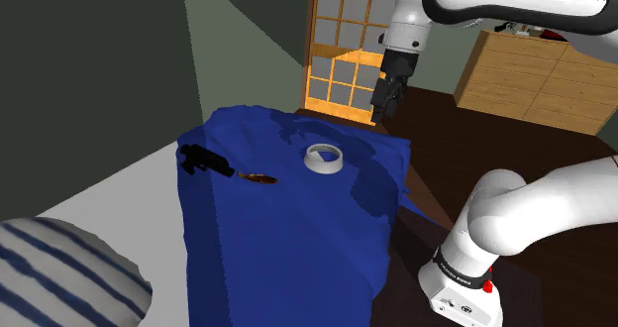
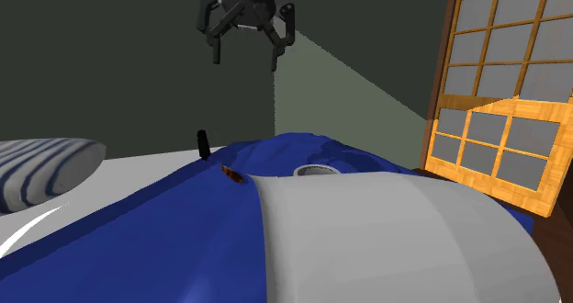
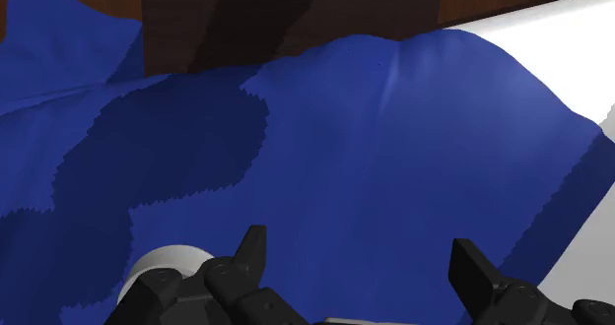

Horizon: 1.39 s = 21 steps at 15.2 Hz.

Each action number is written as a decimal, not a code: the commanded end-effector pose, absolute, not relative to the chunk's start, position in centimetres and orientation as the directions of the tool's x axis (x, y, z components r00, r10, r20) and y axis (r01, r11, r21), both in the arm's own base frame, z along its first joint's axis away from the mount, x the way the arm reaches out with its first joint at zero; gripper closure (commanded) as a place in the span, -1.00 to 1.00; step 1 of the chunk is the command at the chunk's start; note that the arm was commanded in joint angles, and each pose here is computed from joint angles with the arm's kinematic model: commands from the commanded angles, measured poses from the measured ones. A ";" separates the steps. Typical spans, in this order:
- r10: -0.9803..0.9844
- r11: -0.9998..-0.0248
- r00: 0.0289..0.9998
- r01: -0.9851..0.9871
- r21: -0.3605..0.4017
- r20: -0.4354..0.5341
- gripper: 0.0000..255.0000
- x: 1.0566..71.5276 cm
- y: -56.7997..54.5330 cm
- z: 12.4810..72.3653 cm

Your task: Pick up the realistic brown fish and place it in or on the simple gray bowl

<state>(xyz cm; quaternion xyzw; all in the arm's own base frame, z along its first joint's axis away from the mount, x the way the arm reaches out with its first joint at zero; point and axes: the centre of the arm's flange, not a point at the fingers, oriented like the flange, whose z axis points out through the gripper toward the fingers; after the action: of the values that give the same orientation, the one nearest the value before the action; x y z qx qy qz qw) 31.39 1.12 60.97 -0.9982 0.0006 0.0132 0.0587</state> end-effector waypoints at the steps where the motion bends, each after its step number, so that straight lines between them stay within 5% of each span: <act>1: 0.000 -0.993 1.000 -0.003 -0.117 -0.026 -1.00 31.4 1.1 61.0; 21: 0.335 -0.941 0.942 0.333 -0.063 -0.020 -1.00 51.8 4.3 44.3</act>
<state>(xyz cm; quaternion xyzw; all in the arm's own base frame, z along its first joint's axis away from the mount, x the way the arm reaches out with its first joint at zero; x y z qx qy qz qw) 50.55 3.92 45.15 -0.9864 -0.1606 0.0155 0.0311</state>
